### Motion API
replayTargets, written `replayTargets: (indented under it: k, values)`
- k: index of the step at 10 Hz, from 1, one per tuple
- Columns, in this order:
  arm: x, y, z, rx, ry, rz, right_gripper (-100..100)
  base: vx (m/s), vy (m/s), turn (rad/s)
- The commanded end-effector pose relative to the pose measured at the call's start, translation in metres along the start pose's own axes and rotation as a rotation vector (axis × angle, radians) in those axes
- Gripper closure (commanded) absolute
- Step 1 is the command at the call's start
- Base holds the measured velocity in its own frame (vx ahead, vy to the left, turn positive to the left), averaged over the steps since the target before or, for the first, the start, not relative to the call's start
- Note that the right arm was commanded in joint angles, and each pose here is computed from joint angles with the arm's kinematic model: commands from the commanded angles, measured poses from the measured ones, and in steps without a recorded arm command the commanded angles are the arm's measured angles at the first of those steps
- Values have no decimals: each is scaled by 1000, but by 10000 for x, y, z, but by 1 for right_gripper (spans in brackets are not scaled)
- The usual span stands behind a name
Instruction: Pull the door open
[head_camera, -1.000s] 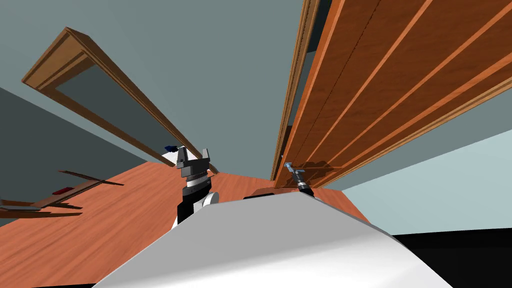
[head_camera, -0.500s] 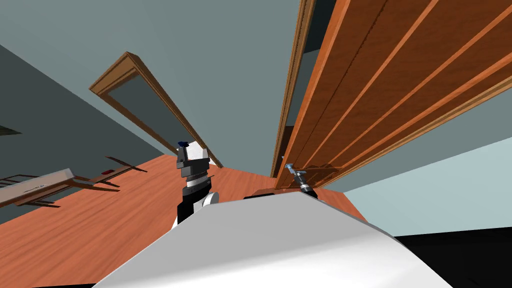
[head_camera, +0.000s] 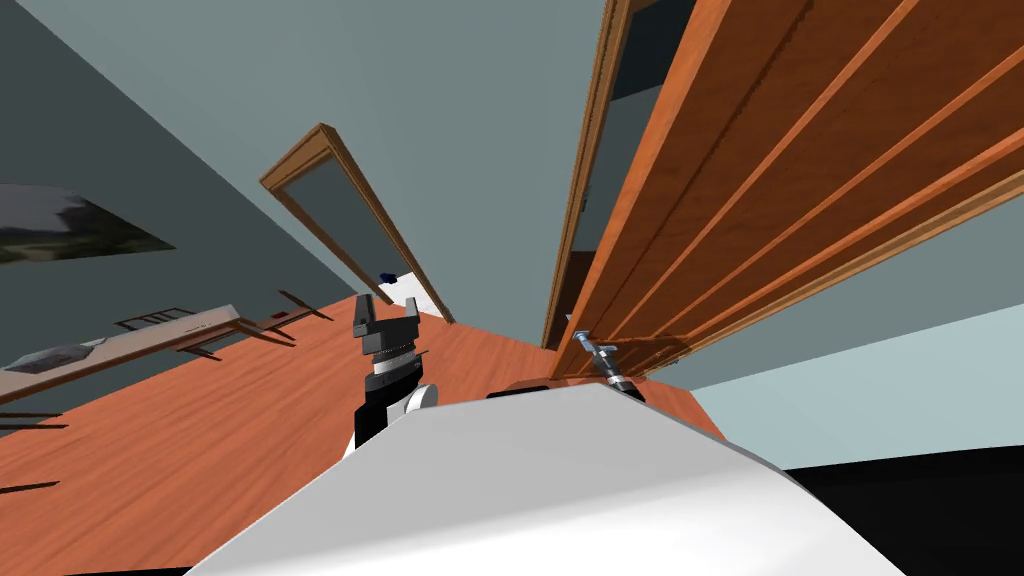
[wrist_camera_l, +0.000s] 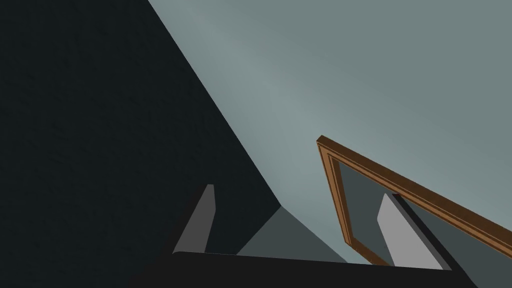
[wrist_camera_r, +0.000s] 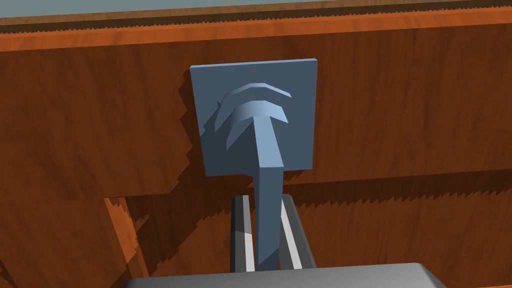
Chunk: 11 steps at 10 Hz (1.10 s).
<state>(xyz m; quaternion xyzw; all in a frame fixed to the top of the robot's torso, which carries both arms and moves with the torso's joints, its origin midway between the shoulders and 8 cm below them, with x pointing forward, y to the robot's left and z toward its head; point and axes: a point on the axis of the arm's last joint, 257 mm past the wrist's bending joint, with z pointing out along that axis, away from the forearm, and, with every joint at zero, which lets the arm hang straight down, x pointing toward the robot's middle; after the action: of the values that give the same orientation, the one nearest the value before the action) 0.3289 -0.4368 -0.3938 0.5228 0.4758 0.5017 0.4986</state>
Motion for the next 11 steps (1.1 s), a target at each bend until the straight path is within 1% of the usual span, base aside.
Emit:
replayTargets:
  k: [1, 2, 4, 5, 6, 7, 10, 11]
  values:
    - [-10, -10, -110, 2, 15, 2, 100, -226, -66, 165]
    - [-14, -9, -135, 2, 19, 2, 100, -151, -53, 90]
    - [-28, -1, -242, 2, 35, 3, 100, -168, -47, 151]
    - [-29, -18, -208, 7, 28, 1, 100, -102, -25, 43]
    - [-39, -20, -292, 7, 37, 2, 100, -178, -70, 214]
    - [-46, -18, -327, 7, 41, 2, 100, -269, -82, 265]
    - [-68, -11, -450, 5, 53, 2, 100, -227, -86, 183]
    - [-78, -6, -510, 5, 60, 3, 100, -242, -51, 209]
